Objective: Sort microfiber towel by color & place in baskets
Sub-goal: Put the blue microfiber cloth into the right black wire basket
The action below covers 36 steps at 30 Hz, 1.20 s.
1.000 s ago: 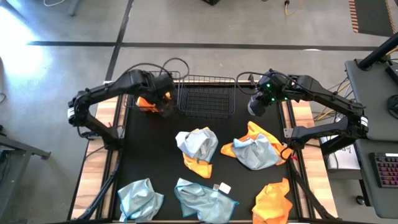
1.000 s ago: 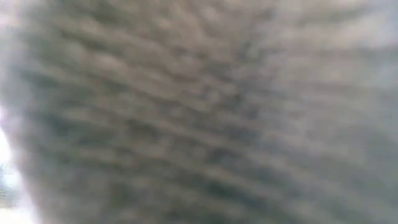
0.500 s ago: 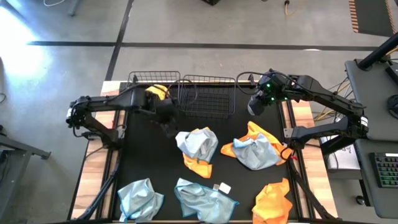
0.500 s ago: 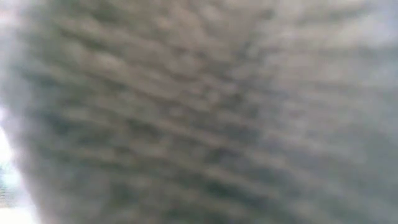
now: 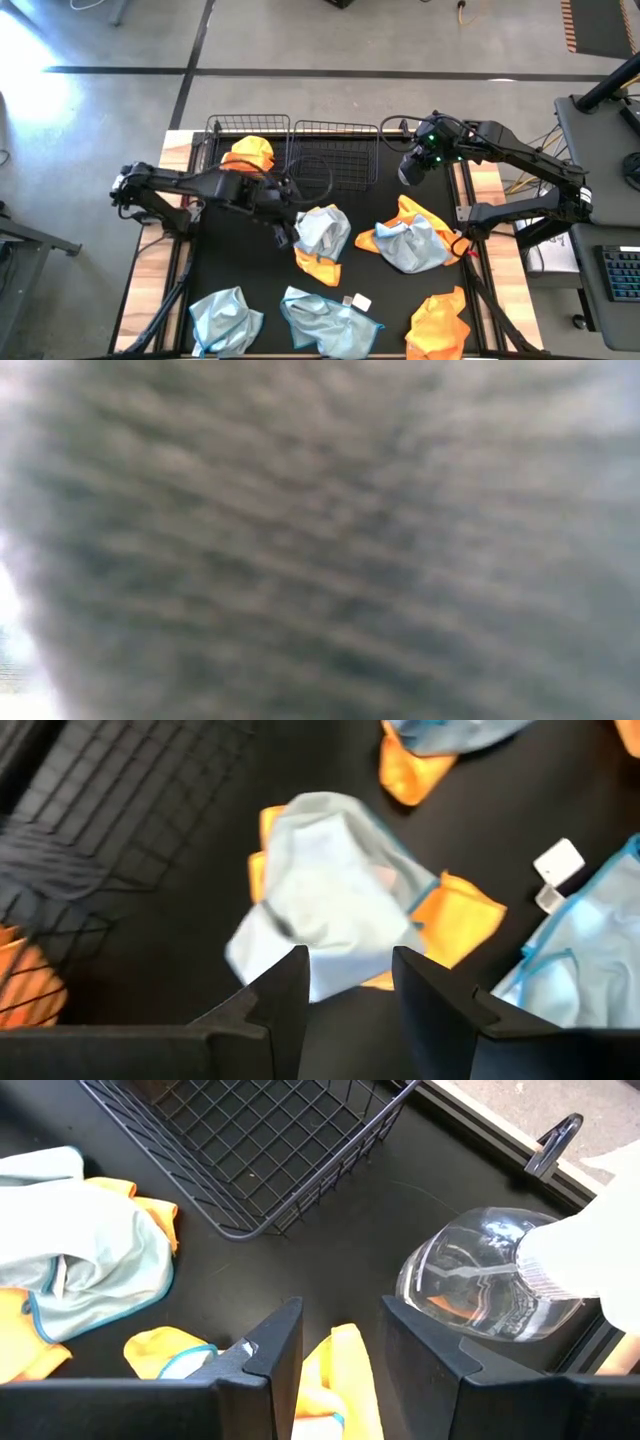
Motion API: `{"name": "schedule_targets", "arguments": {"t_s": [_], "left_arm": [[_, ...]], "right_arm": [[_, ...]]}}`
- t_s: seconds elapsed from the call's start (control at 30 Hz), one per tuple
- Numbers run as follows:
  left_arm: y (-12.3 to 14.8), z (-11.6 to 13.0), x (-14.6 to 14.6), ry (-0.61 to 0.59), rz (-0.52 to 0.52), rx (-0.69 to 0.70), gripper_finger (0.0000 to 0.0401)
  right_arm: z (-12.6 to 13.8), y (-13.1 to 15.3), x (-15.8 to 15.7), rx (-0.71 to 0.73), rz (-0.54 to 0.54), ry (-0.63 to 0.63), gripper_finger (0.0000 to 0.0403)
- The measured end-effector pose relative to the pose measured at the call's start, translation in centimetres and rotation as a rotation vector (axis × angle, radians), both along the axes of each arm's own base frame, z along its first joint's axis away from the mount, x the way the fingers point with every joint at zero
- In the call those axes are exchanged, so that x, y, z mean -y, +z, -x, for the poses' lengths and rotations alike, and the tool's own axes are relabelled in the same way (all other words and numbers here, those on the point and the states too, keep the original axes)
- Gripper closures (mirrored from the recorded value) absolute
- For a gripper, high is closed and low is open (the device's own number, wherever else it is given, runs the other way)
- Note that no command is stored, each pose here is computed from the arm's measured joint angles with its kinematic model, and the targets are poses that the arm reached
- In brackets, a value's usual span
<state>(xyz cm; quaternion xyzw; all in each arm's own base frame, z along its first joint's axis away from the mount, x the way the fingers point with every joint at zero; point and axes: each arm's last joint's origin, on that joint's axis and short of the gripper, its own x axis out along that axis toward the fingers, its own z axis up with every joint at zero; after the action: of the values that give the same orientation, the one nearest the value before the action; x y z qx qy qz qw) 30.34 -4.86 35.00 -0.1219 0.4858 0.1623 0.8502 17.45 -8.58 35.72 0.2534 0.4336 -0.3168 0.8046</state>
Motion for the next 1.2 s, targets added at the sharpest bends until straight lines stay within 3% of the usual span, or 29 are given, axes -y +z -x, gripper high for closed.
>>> {"name": "schedule_targets", "arguments": {"t_s": [0.27, 0.63, 0.9, 1.2], "left_arm": [[-3.4, -2.9, 2.1, -0.016, 0.000, -0.061, 0.0272], [-8.4, -5.7, 2.5, 0.129, 0.004, -0.166, 0.0272], [-10.3, -7.6, 2.8, 0.225, 0.057, -0.110, 0.0272], [-11.8, -8.6, 2.7, 0.241, 0.053, -0.108, 0.0272]], "right_arm": [[0.0, 0.0, 0.0, -0.007, 0.000, 0.006, 0.0277], [0.1, -0.1, -0.1, -0.024, 0.008, 0.039, 0.0277], [0.1, -0.1, -0.1, -0.030, 0.014, 0.053, 0.0277], [0.3, -0.2, -0.2, -0.058, 0.004, 0.059, 0.0277]]}}
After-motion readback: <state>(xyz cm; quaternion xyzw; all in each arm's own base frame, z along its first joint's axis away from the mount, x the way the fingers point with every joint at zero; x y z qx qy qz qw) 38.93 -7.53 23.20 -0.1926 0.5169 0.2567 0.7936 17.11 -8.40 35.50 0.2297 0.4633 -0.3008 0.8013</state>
